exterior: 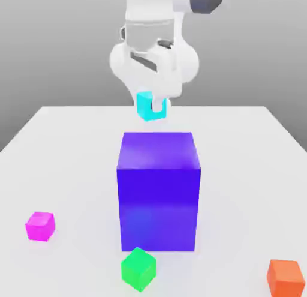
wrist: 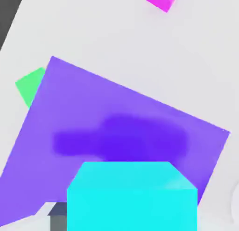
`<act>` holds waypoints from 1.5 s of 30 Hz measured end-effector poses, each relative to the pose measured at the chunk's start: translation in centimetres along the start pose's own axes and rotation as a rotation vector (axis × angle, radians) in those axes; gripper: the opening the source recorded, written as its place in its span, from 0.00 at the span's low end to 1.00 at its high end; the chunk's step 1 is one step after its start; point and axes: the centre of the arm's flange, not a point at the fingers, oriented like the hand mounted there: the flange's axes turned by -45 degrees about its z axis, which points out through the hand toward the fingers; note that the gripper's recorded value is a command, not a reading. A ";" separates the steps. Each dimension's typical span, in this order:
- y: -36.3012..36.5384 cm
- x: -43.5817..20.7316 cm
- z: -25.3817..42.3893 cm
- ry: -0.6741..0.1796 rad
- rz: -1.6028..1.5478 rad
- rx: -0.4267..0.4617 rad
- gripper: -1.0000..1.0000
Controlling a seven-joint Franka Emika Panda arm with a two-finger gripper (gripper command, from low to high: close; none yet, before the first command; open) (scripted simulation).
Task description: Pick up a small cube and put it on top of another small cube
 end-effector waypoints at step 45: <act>-1.2 18.5 11.9 0.044 0.411 -0.035 1.00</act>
